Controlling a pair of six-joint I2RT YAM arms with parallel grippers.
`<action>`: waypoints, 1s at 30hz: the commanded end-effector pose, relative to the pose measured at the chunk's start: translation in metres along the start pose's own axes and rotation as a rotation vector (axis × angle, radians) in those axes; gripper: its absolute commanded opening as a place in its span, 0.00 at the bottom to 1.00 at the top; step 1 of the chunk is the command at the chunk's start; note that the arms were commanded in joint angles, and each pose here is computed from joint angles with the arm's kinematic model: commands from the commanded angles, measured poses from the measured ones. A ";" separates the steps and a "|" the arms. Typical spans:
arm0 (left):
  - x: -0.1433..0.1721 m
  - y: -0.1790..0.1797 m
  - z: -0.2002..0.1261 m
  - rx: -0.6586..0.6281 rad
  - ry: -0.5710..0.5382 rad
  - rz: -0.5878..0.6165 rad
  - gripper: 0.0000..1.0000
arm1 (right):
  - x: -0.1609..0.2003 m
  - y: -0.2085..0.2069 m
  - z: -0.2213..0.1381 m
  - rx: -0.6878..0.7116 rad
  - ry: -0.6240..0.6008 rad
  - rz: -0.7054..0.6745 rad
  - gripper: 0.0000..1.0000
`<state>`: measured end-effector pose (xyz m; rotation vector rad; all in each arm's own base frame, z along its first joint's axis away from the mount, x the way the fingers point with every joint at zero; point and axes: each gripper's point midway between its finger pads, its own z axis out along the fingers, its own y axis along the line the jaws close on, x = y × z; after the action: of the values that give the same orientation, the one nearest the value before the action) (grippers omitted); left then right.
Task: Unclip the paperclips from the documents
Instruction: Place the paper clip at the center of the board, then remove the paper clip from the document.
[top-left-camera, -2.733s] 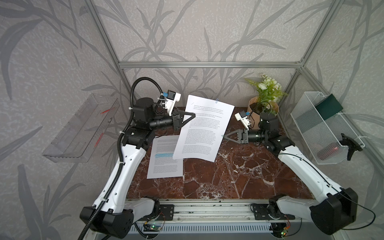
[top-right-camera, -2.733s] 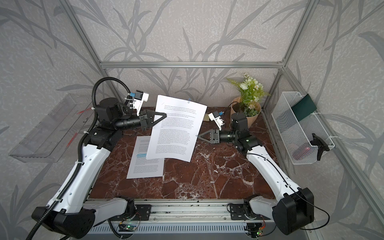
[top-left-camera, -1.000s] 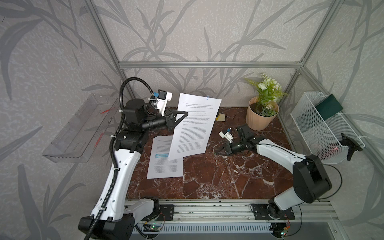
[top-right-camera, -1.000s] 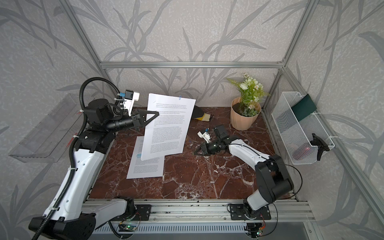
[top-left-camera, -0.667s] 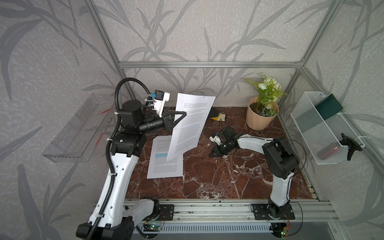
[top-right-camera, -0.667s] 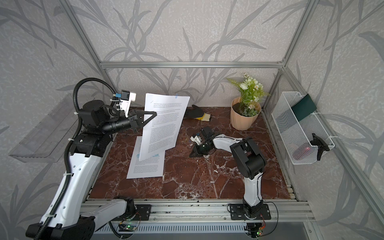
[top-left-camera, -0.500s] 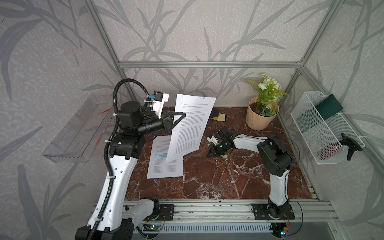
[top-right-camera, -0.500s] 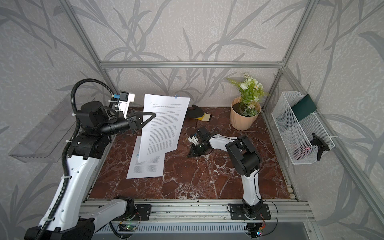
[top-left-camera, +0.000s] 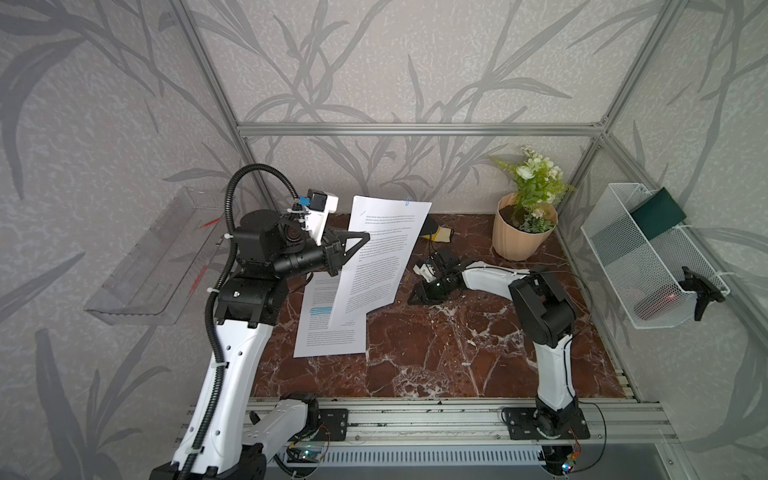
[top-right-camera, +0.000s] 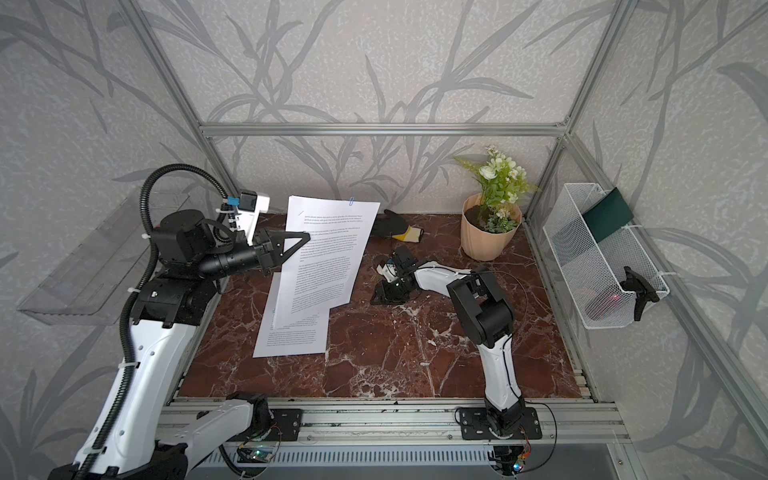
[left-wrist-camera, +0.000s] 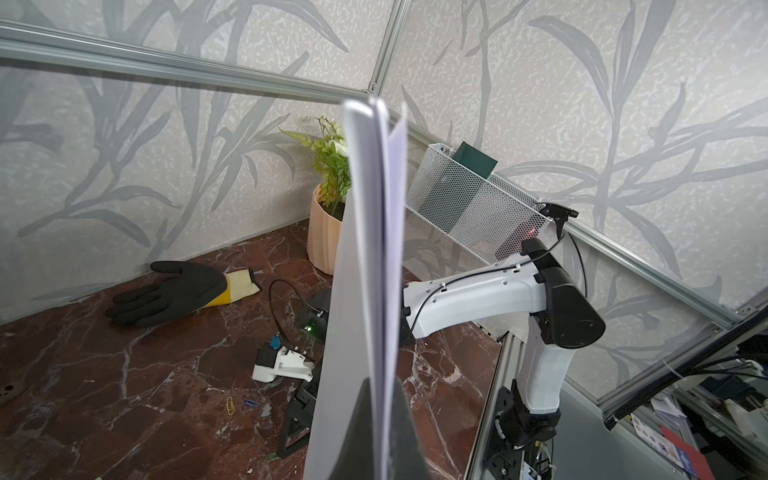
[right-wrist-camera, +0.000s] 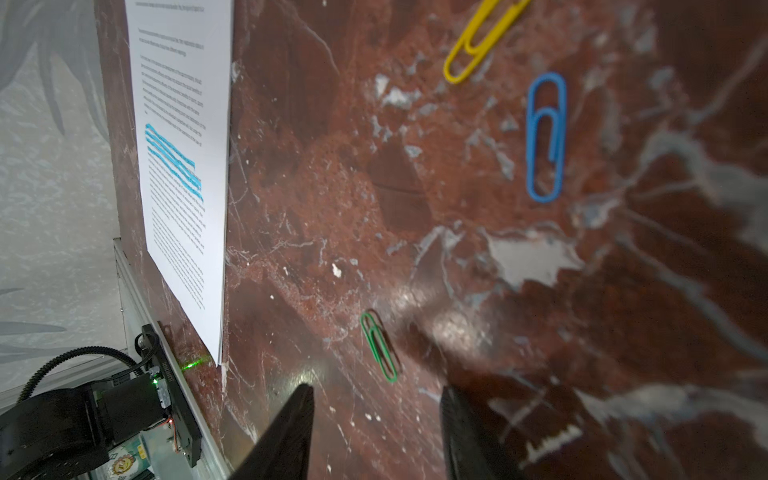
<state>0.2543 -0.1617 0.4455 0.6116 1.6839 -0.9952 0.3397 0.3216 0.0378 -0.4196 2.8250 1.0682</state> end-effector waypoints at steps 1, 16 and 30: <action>0.003 -0.006 -0.007 -0.014 0.001 0.107 0.00 | 0.001 0.019 -0.049 0.000 -0.034 0.006 0.56; 0.042 -0.004 -0.003 0.055 0.106 0.340 0.00 | 0.031 0.126 -0.228 -0.098 -0.256 -0.301 0.57; 0.092 0.004 -0.002 0.111 0.260 0.518 0.00 | 0.065 0.172 -0.290 -0.166 -0.316 -0.515 0.57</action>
<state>0.2344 -0.1617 0.3712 1.1269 1.5998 -0.6544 0.2518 0.2423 0.3474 -0.7402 2.2654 1.1318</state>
